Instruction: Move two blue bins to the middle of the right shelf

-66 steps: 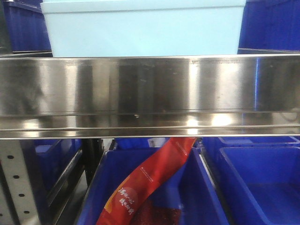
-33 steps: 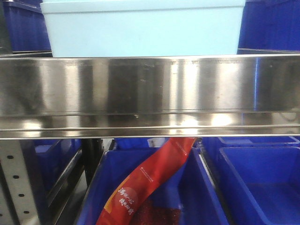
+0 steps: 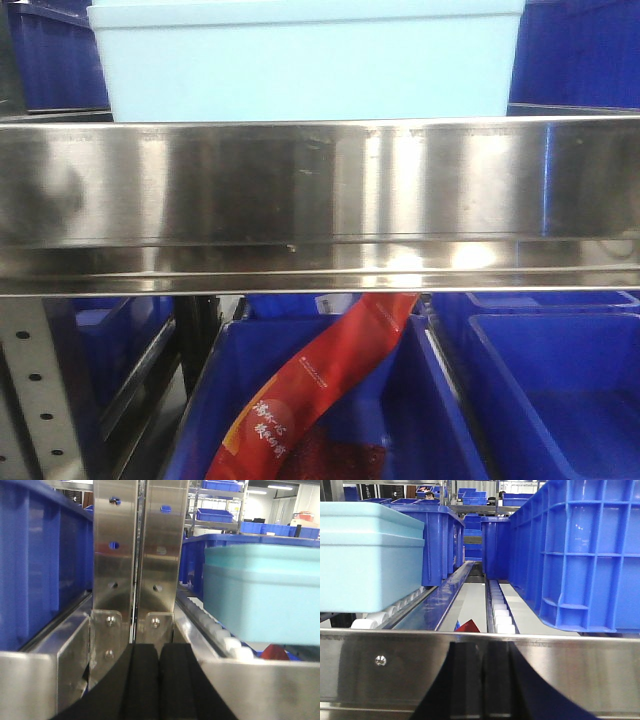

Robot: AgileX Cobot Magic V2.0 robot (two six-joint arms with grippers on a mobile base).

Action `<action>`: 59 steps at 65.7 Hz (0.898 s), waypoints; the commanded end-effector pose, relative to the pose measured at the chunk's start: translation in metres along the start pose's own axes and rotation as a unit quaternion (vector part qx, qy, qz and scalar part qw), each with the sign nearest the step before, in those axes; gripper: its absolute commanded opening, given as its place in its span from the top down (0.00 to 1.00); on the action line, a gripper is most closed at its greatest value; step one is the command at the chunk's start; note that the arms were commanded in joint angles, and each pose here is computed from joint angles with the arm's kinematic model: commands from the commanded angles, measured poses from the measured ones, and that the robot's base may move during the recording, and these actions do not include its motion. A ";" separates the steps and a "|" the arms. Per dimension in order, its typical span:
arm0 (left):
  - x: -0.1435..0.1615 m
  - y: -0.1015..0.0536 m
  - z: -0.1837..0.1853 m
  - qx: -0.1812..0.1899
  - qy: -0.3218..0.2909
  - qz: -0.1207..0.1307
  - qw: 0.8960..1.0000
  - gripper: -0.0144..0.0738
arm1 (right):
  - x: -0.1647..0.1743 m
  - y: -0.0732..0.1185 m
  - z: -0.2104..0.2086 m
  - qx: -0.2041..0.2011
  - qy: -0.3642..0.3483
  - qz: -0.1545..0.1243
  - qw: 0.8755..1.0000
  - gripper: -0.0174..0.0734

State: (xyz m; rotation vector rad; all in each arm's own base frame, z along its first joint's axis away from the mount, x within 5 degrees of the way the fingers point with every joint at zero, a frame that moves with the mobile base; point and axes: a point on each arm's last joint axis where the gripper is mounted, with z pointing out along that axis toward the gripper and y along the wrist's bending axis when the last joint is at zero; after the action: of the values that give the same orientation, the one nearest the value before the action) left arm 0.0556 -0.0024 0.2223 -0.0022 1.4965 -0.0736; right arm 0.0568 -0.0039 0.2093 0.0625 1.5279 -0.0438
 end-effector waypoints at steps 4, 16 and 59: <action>0.008 0.000 0.000 0.000 -0.014 0.001 1.000 0.96 | -0.002 0.000 -0.001 0.002 -0.014 -0.001 1.000 0.99; 0.008 0.000 0.000 -0.001 -0.011 0.001 1.000 0.96 | -0.002 0.000 -0.001 0.002 -0.014 -0.001 1.000 0.99; 0.008 0.004 0.000 -0.030 -0.013 0.003 0.999 0.96 | -0.002 0.000 -0.001 0.002 -0.014 -0.001 1.000 0.99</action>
State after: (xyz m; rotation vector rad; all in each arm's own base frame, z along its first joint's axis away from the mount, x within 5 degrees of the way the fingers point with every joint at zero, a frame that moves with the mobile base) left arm 0.0569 0.0008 0.2109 -0.0428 1.5056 -0.0254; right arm 0.0568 -0.0039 0.2093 0.0625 1.5279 -0.0438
